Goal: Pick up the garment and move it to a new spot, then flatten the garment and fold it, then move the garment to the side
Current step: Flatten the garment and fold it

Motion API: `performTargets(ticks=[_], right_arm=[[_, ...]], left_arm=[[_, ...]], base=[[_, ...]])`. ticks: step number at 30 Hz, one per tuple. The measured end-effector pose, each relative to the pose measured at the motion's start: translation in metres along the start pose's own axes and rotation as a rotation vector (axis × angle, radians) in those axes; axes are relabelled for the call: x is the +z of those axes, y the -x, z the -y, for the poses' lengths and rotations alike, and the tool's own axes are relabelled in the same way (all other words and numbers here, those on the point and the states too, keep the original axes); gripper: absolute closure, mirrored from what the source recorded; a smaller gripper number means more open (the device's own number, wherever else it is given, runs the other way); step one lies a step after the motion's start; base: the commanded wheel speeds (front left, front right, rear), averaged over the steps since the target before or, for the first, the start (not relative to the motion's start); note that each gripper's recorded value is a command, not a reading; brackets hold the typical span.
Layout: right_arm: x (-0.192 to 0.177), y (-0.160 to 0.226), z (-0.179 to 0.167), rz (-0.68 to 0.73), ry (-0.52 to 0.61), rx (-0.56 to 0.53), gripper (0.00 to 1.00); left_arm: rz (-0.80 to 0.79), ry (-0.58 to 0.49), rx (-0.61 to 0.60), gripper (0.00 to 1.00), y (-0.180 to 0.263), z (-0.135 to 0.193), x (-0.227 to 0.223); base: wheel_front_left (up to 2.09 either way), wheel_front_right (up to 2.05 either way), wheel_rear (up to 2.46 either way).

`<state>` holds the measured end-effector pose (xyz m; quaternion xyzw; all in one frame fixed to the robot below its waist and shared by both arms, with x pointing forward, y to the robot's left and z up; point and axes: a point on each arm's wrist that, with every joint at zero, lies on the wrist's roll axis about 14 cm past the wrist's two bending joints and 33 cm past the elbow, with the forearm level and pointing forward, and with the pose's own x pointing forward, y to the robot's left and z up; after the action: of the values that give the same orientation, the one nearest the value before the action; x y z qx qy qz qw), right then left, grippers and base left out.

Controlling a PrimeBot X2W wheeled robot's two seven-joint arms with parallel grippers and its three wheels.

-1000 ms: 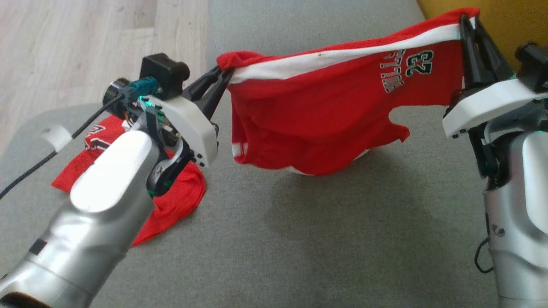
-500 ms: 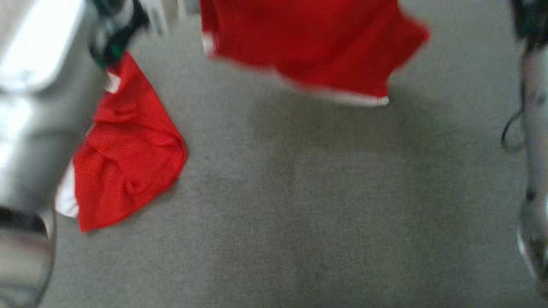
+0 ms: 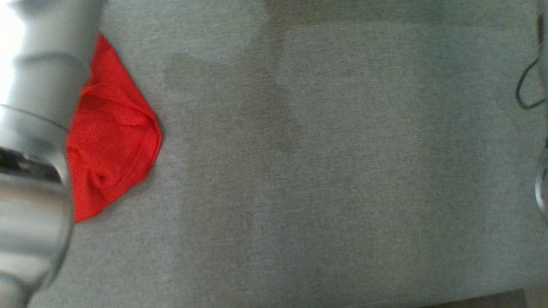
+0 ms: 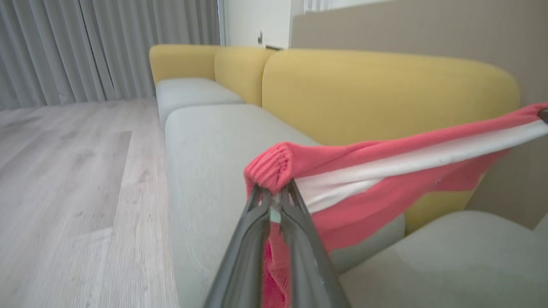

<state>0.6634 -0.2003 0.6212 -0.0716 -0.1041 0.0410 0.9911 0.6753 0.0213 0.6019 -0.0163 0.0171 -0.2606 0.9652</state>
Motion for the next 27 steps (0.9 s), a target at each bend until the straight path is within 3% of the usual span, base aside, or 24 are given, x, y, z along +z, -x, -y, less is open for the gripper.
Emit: performTargets(ticks=[5, 11, 18, 27], right_arm=[[-0.076, 0.026, -0.021, -0.216, 0.030, 0.063, 1.00], [-0.148, 0.088, -0.026, -0.493, 0.088, 0.116, 1.00], [-0.181, 0.150, -0.012, -0.736, 0.124, 0.124, 1.00], [-0.182, 0.232, 0.005, -0.975, 0.081, 0.162, 1.00]], left_arm=[[-0.182, 0.009, -0.006, 1.00, 0.021, 0.007, -0.081], [-0.347, 0.026, -0.112, 1.00, 0.069, 0.051, -0.154], [-0.449, 0.043, -0.188, 1.00, 0.124, 0.081, -0.184], [-0.474, 0.021, -0.266, 1.00, 0.174, 0.124, -0.183]], base=[[0.00, 0.00, 0.00], [0.00, 0.00, 0.00], [0.00, 0.00, 0.00], [0.00, 0.00, 0.00]])
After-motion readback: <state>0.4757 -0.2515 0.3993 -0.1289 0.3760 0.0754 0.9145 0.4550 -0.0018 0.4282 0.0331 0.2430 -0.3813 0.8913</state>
